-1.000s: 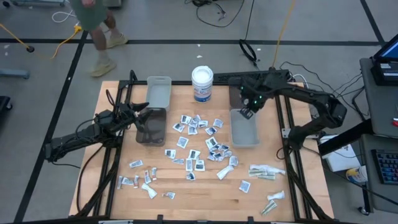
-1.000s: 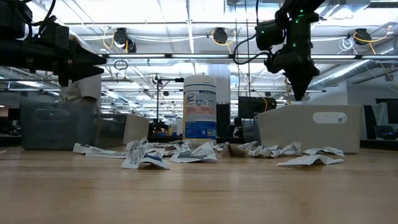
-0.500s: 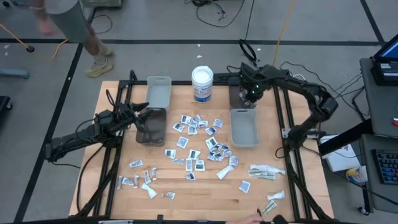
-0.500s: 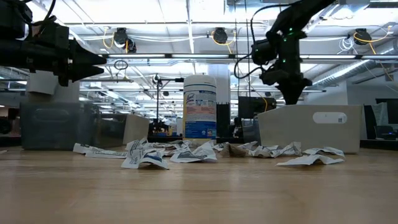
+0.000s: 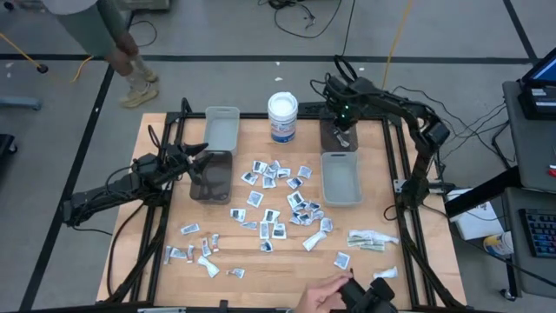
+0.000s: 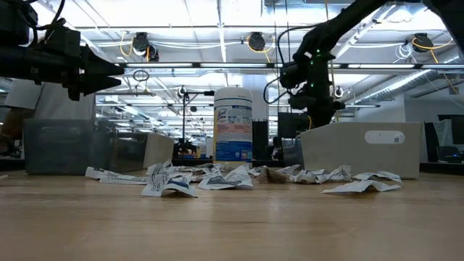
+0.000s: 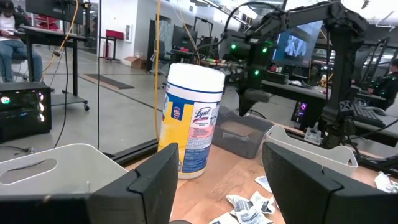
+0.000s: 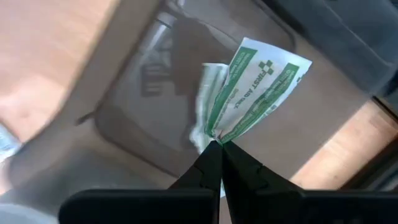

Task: Pick & Place First Aid Supplies
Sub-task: Put the green bandage into the right black bin

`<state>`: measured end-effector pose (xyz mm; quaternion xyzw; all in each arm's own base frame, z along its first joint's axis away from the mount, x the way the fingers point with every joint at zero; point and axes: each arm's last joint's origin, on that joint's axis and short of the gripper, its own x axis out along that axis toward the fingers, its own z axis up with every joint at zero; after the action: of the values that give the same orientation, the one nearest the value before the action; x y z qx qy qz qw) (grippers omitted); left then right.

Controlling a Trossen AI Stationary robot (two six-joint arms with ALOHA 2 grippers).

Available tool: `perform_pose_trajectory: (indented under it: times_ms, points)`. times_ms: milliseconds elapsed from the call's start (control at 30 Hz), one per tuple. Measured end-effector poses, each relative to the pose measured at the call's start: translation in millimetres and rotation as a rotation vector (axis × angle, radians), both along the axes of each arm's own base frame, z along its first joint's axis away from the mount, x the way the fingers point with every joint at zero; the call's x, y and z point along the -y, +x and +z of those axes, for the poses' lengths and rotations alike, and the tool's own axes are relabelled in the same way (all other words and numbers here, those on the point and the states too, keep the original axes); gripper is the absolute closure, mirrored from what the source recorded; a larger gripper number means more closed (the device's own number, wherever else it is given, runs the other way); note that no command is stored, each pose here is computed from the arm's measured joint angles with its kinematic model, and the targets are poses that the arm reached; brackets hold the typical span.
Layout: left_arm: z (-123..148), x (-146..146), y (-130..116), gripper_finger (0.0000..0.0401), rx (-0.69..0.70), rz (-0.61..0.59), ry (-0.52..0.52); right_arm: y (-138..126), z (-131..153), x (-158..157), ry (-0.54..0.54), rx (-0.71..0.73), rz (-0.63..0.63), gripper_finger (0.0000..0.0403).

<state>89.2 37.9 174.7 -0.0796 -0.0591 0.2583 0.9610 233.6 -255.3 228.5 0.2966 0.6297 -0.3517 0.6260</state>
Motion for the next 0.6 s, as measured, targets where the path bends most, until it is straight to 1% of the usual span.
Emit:
perform_pose_trajectory:
  times_ms: [100,267,400,500,600]
  points:
    - [0.0,0.0,0.0,0.0164,0.000,0.000,0.000,1.2,-11.5,4.5,0.000,-0.048,-0.024,0.0403]
    - [0.0,0.0,0.0,0.0164,0.000,0.000,0.000,7.5,-29.8,9.8,0.024,-0.062,-0.026,0.0403]
    - [0.1,0.0,0.0,0.0164,0.001,0.000,0.000,8.6,-35.6,10.4,0.038,-0.075,-0.040,0.0401]
    - [0.0,0.0,0.0,0.0164,0.001,0.001,0.000,8.7,-35.6,10.8,0.034,-0.072,-0.049,0.0390]
    - [0.0,0.0,0.0,0.0164,0.000,0.000,0.000,8.8,-35.8,10.7,0.034,-0.072,-0.049,0.0367]
